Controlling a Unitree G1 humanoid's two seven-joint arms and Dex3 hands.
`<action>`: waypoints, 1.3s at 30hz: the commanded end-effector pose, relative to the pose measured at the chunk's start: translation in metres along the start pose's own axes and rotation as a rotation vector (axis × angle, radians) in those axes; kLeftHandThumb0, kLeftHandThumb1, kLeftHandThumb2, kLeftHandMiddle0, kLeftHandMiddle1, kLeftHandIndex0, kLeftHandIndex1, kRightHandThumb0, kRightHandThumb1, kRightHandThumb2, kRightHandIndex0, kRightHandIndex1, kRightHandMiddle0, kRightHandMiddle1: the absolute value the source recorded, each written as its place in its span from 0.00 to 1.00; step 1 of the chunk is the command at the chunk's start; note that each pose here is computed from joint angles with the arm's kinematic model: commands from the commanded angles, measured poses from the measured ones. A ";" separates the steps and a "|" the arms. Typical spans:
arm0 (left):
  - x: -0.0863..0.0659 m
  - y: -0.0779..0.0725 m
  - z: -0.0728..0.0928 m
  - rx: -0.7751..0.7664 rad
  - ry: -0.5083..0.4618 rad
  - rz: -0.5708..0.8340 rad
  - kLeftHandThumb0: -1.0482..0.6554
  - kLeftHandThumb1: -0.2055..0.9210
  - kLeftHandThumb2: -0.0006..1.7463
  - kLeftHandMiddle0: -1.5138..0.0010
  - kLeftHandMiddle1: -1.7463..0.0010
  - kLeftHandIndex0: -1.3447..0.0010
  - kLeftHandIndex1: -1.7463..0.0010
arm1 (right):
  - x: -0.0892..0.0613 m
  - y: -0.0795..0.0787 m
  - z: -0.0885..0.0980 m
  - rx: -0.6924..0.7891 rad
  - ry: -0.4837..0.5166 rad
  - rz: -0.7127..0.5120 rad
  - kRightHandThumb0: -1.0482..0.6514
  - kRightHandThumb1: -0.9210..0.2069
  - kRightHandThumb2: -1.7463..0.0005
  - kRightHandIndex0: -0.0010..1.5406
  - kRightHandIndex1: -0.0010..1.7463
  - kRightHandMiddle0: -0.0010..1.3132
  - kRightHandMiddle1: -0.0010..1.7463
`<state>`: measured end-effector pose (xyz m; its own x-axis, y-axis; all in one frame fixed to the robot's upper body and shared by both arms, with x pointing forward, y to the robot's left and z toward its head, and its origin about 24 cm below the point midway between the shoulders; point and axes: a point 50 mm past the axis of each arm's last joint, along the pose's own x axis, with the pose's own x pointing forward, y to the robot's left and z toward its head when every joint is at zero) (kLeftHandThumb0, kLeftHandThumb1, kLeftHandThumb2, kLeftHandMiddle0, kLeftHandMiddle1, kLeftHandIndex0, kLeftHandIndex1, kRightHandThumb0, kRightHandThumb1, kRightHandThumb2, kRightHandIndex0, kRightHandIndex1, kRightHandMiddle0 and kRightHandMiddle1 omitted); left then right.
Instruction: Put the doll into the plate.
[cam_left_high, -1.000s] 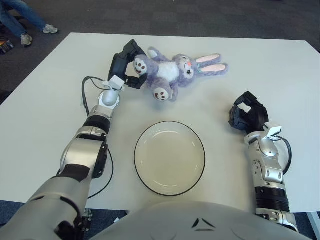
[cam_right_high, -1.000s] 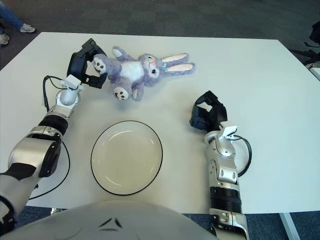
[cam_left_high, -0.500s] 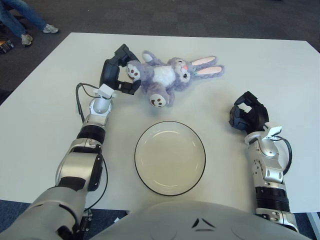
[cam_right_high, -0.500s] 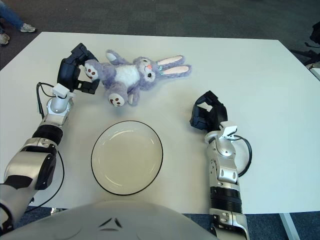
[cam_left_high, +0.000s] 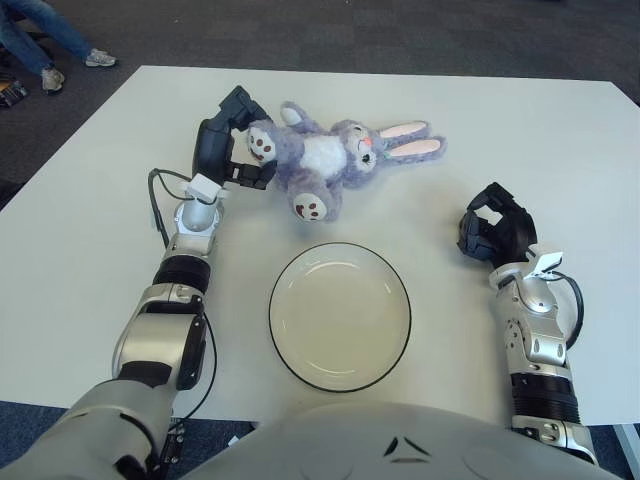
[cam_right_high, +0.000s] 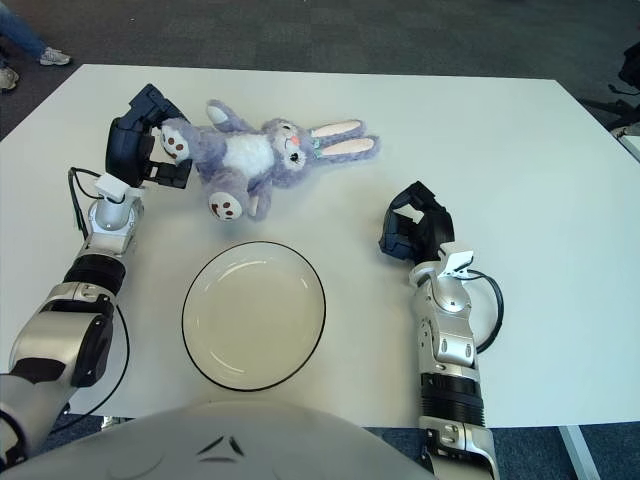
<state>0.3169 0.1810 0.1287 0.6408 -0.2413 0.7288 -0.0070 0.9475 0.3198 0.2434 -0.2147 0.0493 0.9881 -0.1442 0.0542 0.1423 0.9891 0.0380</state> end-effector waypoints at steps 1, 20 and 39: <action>-0.002 0.001 0.002 0.010 -0.023 0.004 0.61 0.39 0.73 0.51 0.24 0.54 0.00 | -0.008 -0.002 -0.019 0.001 0.107 -0.012 0.34 0.51 0.27 0.78 1.00 0.45 1.00; 0.001 -0.005 -0.003 0.000 0.032 -0.092 0.61 0.55 0.63 0.60 0.16 0.69 0.00 | -0.008 -0.002 -0.019 0.004 0.108 -0.012 0.34 0.51 0.27 0.78 1.00 0.45 1.00; 0.005 -0.008 -0.007 -0.114 0.087 -0.172 0.05 1.00 0.46 0.87 0.37 1.00 0.26 | -0.007 -0.005 -0.019 -0.001 0.112 -0.011 0.34 0.52 0.26 0.78 1.00 0.45 1.00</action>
<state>0.3246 0.1758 0.1217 0.6957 -0.3896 0.6035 0.1784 0.9075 0.3802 0.2436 -0.2153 0.0493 0.9883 -0.1436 0.0512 0.1421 0.9893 0.0327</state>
